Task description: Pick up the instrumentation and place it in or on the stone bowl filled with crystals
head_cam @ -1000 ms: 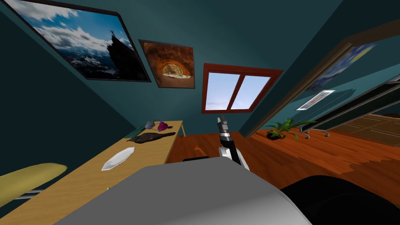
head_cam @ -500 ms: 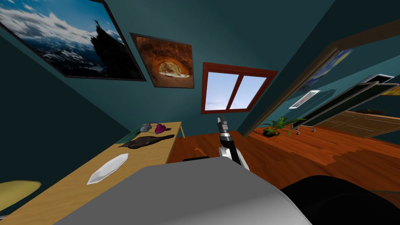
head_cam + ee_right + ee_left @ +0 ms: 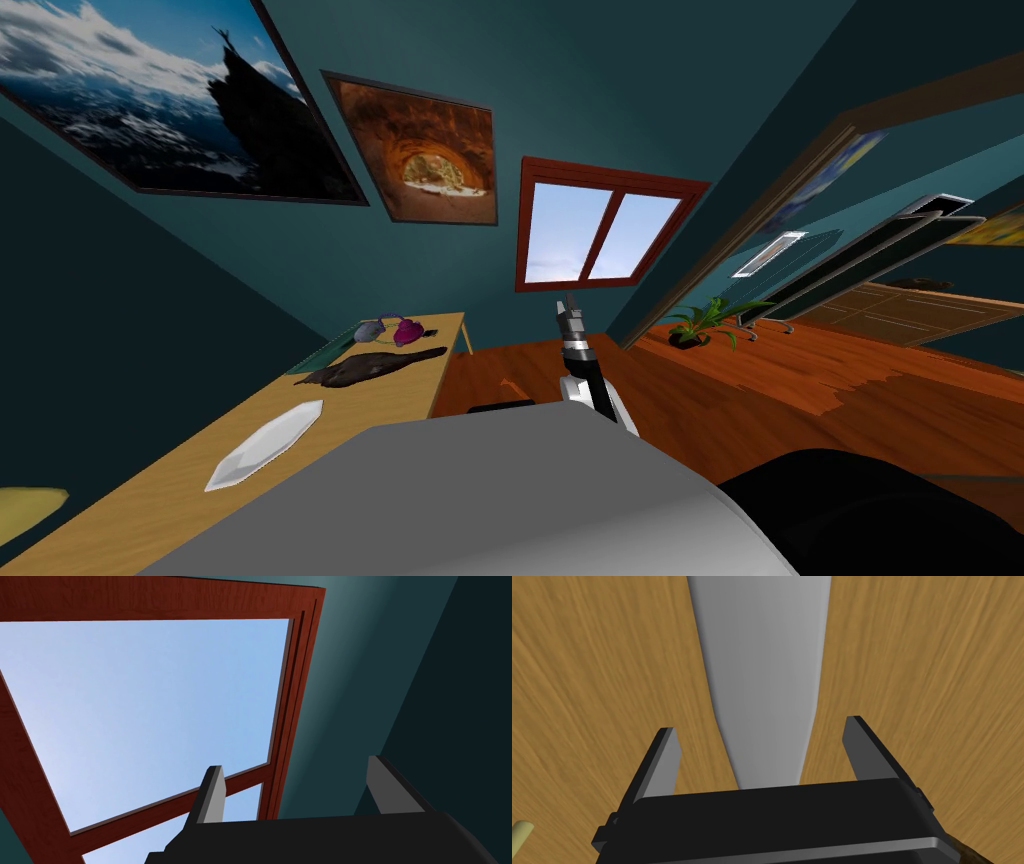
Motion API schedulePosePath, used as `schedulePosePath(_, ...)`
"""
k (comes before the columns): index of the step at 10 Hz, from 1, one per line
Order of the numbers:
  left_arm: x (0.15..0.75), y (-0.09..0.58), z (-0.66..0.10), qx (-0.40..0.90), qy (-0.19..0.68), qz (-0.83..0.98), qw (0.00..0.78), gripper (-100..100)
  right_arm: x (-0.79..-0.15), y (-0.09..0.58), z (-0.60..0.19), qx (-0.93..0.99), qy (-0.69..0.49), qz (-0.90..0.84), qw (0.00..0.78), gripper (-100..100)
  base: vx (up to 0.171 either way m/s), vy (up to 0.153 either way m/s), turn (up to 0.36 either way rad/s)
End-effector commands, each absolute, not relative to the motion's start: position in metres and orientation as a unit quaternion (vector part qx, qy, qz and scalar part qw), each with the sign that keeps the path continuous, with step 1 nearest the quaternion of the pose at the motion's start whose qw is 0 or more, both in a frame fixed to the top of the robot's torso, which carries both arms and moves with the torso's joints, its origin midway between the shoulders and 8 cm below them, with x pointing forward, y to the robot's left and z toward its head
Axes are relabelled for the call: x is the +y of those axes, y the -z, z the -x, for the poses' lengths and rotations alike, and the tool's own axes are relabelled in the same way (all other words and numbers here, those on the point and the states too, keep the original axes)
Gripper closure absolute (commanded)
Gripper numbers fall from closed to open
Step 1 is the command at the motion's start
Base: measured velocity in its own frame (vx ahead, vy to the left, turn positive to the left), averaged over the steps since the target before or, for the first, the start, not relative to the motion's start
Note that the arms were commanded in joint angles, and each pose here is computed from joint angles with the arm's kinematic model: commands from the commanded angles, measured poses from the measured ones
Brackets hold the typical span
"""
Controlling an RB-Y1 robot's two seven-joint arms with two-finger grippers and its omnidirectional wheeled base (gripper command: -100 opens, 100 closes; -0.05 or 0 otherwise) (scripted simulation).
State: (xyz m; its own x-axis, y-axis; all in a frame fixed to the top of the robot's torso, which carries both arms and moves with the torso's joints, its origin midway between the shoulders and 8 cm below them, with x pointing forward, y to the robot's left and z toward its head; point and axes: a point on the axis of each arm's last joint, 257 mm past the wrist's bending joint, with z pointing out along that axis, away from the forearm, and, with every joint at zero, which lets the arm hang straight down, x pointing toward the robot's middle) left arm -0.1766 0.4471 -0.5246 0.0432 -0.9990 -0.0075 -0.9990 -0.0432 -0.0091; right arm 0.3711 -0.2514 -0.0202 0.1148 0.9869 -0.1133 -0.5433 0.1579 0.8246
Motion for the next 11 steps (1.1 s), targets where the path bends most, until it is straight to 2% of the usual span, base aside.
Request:
schedulePosePath(1, 0.443, 0.535, 0.172, 0.691, 0.001, 0.723, 0.008, -100, -0.251, 0.020, -0.371, 0.350, -0.566, -0.317, 0.676, 0, -0.024, 0.018, -0.013)
schedulePosePath(5, 0.436, 0.547, 0.165, 0.692, 0.002, 0.722, 0.010, -100, -0.251, 0.020, -0.371, 0.350, -0.566, -0.317, 0.676, 0, -0.033, 0.022, -0.012)
schedulePosePath(6, 0.436, 0.547, 0.164, 0.691, 0.002, 0.723, 0.010, 100, -0.251, 0.020, -0.371, 0.350, -0.566, -0.317, 0.676, 0, 0.000, 0.000, 0.000)
schedulePosePath(10, 0.436, 0.547, 0.165, 0.691, 0.002, 0.723, 0.009, 100, -0.251, 0.020, -0.371, 0.350, -0.566, -0.317, 0.676, 0, 0.000, 0.000, 0.000)
schedulePosePath(11, 0.436, 0.547, 0.165, 0.691, 0.002, 0.723, 0.009, 0, -0.251, 0.020, -0.371, 0.350, -0.566, -0.317, 0.676, 0, 0.000, 0.000, 0.000)
